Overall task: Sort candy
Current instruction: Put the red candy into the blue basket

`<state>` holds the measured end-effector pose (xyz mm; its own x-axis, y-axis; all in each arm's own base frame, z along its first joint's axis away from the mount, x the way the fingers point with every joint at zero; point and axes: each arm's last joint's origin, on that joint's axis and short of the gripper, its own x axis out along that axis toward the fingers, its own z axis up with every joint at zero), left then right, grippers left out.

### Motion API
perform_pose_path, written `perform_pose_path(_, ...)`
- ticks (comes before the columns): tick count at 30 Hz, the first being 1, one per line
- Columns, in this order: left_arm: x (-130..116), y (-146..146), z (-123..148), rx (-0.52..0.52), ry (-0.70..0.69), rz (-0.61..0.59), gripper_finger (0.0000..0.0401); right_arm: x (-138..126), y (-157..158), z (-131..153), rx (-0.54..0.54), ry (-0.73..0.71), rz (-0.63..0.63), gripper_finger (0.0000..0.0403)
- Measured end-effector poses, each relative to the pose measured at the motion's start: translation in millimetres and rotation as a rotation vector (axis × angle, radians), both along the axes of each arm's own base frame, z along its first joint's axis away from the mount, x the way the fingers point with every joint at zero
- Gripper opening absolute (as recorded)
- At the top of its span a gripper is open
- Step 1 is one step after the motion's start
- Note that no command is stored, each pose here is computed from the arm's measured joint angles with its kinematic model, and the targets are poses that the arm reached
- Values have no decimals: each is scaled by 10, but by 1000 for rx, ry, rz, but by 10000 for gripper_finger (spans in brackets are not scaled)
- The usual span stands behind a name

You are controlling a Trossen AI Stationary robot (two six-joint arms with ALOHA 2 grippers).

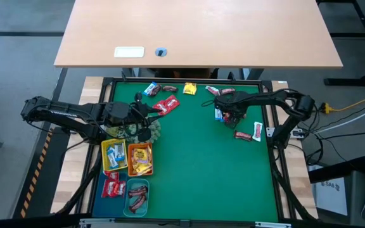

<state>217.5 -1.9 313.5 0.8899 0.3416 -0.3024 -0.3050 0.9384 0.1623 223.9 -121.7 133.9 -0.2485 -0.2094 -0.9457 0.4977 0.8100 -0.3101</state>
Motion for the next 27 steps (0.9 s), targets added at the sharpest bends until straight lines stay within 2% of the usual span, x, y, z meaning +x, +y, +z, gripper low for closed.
perform_pose_path(5,0,0,0,0,0,0,90,-1,2,-4,6,-2,-1,167)
perform_pose_path(14,0,0,0,0,0,0,90,-1,9,-13,35,-13,-6,70)
perform_pose_path(19,0,0,0,0,0,0,90,21,-1,23,50,-2,13,29)
perform_pose_path(23,0,0,0,0,1,0,90,97,-23,98,89,-45,45,9)
perform_pose_path(27,0,0,0,0,1,0,90,171,-40,169,124,-93,70,8)
